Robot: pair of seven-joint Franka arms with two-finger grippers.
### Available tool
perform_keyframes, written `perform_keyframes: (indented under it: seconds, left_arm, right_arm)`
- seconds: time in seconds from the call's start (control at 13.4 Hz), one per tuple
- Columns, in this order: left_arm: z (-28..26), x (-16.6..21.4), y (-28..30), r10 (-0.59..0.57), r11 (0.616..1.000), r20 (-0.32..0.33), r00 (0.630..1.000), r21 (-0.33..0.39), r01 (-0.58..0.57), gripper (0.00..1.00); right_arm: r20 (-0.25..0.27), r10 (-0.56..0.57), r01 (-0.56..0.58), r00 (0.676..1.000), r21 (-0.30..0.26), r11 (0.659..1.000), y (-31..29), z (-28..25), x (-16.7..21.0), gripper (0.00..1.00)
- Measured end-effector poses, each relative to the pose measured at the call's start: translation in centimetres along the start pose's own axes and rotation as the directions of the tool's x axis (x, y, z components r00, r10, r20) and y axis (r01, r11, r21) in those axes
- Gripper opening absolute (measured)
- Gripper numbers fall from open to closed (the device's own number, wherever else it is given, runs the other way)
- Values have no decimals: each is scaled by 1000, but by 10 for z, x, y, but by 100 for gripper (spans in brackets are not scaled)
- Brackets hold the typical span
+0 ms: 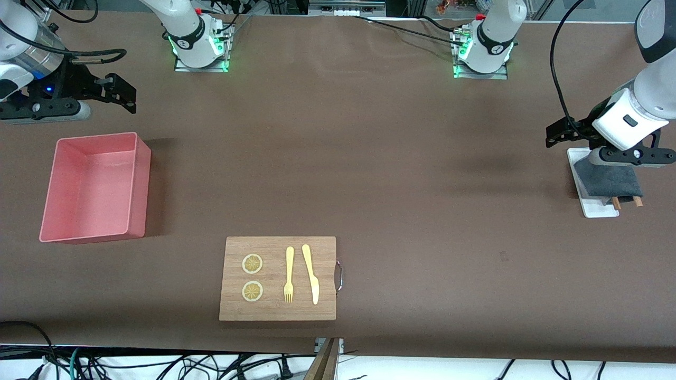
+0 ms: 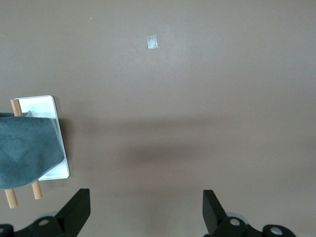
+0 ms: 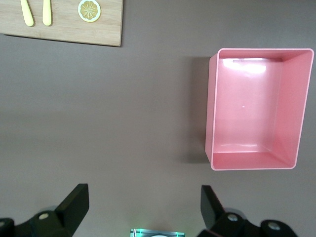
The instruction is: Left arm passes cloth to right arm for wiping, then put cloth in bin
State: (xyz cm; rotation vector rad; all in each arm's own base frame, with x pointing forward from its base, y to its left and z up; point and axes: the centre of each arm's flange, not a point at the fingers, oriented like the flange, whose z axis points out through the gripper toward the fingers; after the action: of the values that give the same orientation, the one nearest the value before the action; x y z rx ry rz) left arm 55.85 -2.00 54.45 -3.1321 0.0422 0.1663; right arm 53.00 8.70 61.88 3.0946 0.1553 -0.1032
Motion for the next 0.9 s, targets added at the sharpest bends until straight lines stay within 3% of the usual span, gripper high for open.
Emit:
perform_keyframes:
  seconds: [0.15,0.3,0.52,0.9]
  left_arm:
    - [1,-1,0,0,1000,14,1000,0,0,100]
    - [8,-9,0,4,1000,86,996,2,-5,100]
    - [25,-7,-8,74,994,161,984,68,-86,100]
    - [102,28,-43,291,925,320,902,146,-350,100]
  right_arm:
    - [0,0,0,1000,0,1000,0,0,0,100]
    - [0,0,0,1000,0,1000,0,0,0,100]
    - [0,0,0,1000,0,1000,0,0,0,100]
    - [0,0,0,1000,0,1000,0,0,0,100]
